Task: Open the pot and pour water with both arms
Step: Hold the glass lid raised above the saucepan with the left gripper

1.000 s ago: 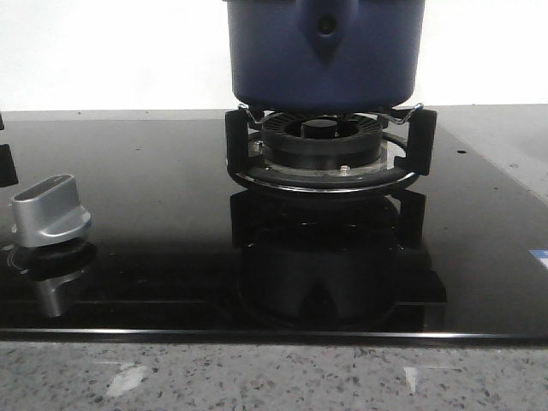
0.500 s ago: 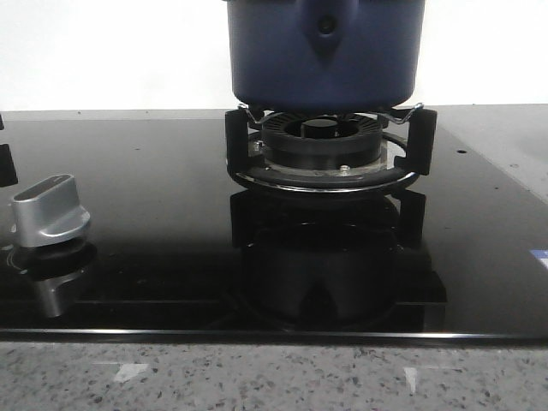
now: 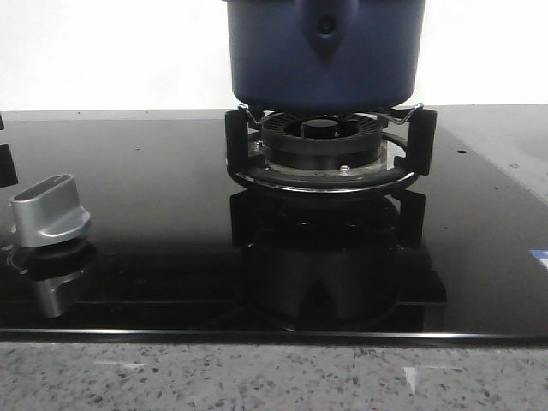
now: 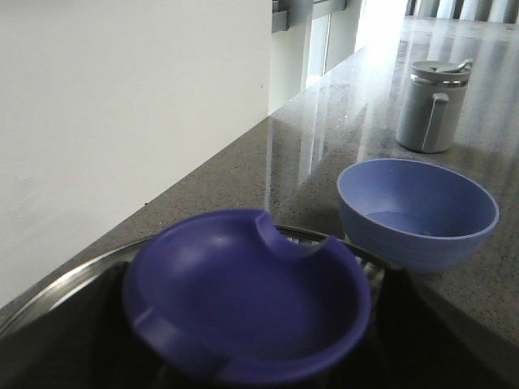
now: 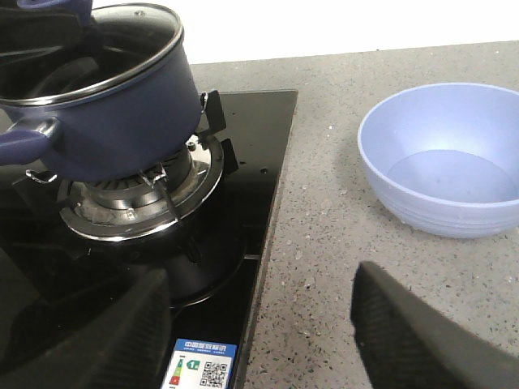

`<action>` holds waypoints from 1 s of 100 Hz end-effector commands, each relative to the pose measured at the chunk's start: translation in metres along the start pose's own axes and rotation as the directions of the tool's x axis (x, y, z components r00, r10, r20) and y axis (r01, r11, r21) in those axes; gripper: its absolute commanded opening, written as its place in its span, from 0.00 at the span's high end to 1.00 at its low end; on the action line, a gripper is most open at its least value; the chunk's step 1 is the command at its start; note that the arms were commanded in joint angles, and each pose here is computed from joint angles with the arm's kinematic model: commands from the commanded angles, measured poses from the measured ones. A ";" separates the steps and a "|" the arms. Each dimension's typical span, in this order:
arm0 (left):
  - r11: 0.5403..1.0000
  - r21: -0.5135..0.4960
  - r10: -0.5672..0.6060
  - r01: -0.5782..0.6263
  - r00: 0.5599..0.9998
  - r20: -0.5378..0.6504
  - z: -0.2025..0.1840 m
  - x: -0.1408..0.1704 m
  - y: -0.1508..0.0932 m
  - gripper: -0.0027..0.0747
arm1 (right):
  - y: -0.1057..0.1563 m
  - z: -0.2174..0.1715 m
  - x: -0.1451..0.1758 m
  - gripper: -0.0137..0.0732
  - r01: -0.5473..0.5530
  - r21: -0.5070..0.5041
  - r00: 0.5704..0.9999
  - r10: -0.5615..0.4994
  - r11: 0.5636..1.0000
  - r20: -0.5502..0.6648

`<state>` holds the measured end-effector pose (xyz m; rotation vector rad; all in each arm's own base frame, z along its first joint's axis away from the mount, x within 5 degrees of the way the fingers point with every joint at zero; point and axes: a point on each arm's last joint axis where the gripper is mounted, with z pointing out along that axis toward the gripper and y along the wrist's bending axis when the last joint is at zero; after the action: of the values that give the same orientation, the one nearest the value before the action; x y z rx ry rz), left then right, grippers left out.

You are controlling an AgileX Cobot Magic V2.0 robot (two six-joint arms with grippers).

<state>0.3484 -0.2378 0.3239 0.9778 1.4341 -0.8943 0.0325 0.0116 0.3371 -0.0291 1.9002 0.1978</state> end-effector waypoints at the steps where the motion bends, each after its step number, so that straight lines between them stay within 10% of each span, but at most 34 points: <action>1: 1.000 0.022 -0.024 0.022 0.992 0.123 -0.007 -0.032 -0.007 0.29 | 0.001 -0.002 -0.016 0.34 0.014 0.000 0.995 -0.014 1.000 0.094; 62: 0.995 0.095 -0.026 0.012 0.989 0.148 -0.006 -0.035 -0.015 0.63 | 0.001 -0.002 -0.016 0.34 0.014 0.000 0.995 -0.014 1.000 0.094; 100: 0.993 0.116 -0.011 -0.009 0.984 0.176 -0.012 -0.044 -0.020 0.66 | 0.001 -0.002 -0.016 0.34 0.014 0.000 0.995 -0.014 1.000 0.094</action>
<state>0.3444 -0.2422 0.3244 1.0018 1.3958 -0.9718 0.0325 0.0116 0.3371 -0.0295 1.9002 0.1975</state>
